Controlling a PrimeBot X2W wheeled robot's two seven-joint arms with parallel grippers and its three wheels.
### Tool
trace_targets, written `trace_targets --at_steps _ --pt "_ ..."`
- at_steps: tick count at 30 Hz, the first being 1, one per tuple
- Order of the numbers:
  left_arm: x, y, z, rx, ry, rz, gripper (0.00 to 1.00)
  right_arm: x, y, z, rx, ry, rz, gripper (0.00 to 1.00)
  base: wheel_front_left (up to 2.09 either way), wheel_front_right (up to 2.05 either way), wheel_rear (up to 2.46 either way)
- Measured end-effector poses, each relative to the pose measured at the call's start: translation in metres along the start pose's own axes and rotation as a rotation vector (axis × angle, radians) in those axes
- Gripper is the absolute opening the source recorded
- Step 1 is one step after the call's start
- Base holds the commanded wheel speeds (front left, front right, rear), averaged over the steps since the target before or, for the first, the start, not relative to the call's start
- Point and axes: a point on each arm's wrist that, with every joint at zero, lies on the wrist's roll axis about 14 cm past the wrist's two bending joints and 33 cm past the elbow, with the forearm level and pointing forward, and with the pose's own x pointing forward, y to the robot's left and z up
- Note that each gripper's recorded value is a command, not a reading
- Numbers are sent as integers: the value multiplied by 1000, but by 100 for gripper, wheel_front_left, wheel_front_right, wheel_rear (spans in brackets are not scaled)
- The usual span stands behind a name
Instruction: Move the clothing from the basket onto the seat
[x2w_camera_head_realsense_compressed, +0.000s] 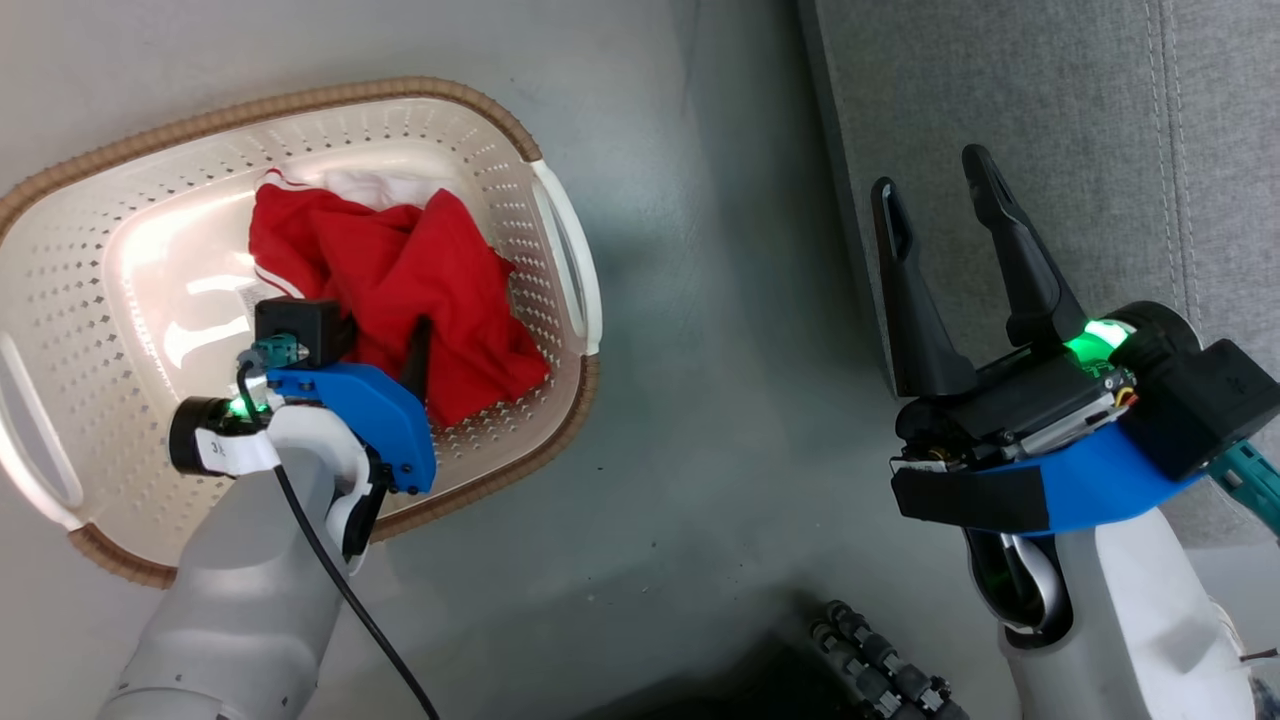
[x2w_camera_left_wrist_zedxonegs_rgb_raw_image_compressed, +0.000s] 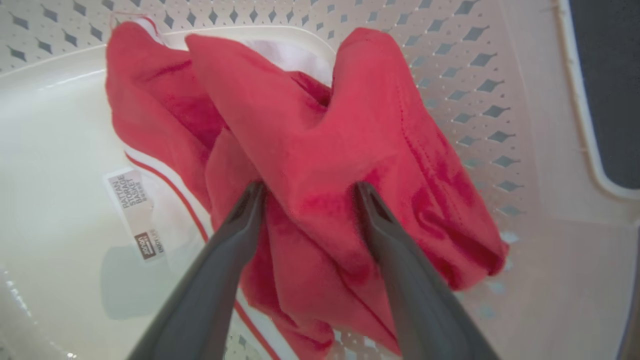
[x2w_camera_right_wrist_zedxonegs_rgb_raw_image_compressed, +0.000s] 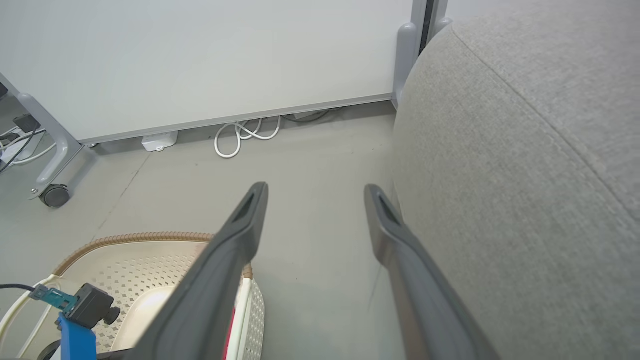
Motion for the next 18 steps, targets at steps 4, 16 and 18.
trace_targets --at_steps 4,16,18 --pt "4 0 -5 -1 31 4 100 -3 -5 -1 2 1 -14 100 0 0 0" --pt "5 -12 -2 15 50 -26 0 -6 -6 2 15 -9 -23 100 0 0 0" --pt "4 -12 -2 14 48 -25 0 -6 -6 2 14 -10 -21 100 0 0 0"
